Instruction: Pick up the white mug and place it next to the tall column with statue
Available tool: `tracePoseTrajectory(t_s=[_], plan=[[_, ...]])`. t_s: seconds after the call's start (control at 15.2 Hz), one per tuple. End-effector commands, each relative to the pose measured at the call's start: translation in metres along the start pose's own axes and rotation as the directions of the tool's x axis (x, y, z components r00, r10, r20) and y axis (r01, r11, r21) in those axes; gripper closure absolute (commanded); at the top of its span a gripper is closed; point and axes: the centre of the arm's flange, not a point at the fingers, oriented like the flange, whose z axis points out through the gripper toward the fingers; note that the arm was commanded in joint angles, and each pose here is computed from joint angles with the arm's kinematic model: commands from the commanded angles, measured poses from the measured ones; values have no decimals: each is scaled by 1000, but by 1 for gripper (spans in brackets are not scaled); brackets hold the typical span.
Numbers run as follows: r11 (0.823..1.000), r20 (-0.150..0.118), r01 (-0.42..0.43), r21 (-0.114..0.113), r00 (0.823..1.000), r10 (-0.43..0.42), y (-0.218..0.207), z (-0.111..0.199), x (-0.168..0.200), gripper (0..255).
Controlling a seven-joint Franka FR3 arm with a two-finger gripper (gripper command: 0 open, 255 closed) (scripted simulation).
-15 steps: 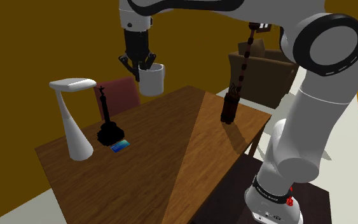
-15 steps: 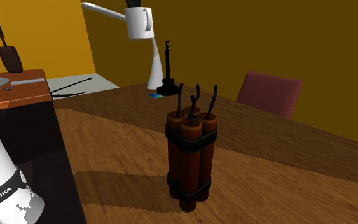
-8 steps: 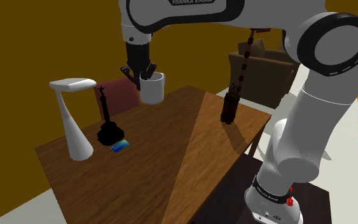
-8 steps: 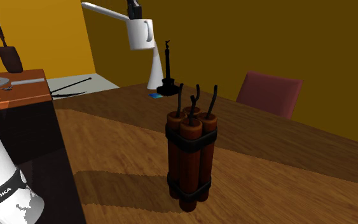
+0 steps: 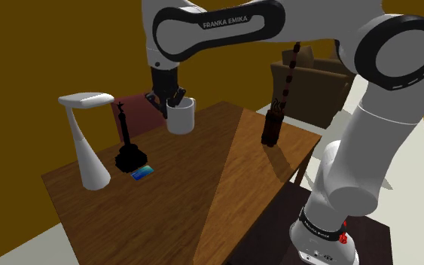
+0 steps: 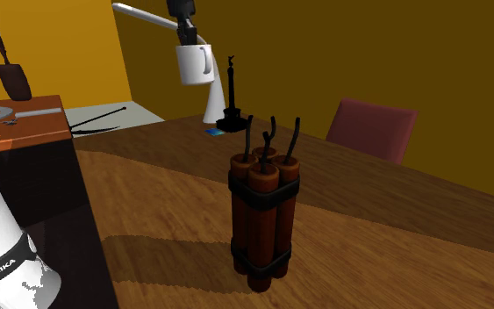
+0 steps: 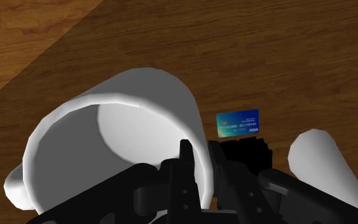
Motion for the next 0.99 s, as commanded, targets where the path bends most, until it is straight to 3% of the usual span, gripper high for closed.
tracePoseTrajectory(t_s=[0.0,0.92], plan=[[1000,-1,0,1,1000,0,0,10,-1,255],[1000,-1,0,1,1000,0,-2,84,-10,255]])
